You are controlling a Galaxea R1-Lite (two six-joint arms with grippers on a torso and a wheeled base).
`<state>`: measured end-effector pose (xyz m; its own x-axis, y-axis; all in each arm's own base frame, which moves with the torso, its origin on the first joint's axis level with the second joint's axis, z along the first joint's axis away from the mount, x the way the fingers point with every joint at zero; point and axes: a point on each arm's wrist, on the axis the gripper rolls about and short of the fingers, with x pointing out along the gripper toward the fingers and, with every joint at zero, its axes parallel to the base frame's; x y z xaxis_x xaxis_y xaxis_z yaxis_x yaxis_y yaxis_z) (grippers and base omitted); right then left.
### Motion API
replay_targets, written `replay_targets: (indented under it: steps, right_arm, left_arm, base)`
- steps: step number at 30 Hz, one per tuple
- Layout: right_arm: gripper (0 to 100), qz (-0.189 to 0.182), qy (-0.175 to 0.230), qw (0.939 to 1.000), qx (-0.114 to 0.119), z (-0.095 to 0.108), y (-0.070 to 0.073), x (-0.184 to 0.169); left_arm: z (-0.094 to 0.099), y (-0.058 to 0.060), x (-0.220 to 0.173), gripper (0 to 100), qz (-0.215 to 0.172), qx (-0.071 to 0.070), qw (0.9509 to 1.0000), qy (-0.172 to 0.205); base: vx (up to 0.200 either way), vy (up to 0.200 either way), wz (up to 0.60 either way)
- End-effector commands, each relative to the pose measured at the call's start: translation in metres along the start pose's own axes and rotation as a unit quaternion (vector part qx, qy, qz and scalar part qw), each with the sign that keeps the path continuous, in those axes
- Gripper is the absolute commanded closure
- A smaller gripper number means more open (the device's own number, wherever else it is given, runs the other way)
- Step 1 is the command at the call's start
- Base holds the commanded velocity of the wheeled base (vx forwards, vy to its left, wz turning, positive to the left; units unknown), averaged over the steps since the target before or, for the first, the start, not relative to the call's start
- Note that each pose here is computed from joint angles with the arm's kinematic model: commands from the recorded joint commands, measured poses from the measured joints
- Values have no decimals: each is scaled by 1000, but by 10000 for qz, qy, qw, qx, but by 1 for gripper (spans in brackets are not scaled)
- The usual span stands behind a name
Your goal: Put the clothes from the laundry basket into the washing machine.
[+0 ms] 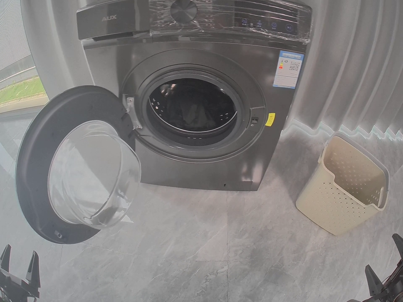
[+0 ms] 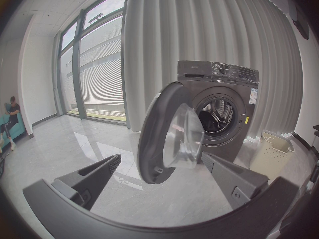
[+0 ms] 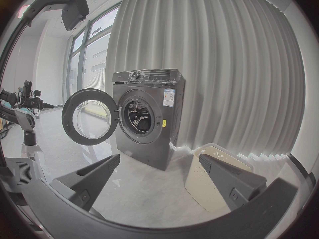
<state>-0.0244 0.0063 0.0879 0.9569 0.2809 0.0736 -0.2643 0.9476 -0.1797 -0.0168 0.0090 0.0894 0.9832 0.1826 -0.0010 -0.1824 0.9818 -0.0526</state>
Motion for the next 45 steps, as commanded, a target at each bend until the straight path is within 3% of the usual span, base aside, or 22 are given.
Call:
replay_targets:
  steps: [1, 17, 29, 34, 45]
  right_arm:
    - [0, 13, 58, 10000, 33, -5, 1, 1]
    - [0, 111, 43, 9999, 103, -5, 1, 1]
    - [0, 178, 35, 9996, 226, -5, 1, 1]
    - [0, 178, 35, 9995, 241, -5, 1, 1]
    - [0, 178, 35, 9995, 241, -5, 1, 1]
  left_arm:
    - [-5, 0, 2, 0, 8, 32, 9999, 112]
    - [-5, -1, 2, 0, -75, 3, 9999, 124]
    - [-5, -1, 2, 0, -113, 2, 9999, 126]
    - [-5, -1, 1, 0, -121, -3, 9998, 134]
    - [-5, -1, 1, 0, -250, -68, 9996, 136]
  base:
    - [0, 0, 0]
    - [0, 0, 0]
    - [0, 0, -600]
    - [0, 0, 0]
    - [0, 200, 0]
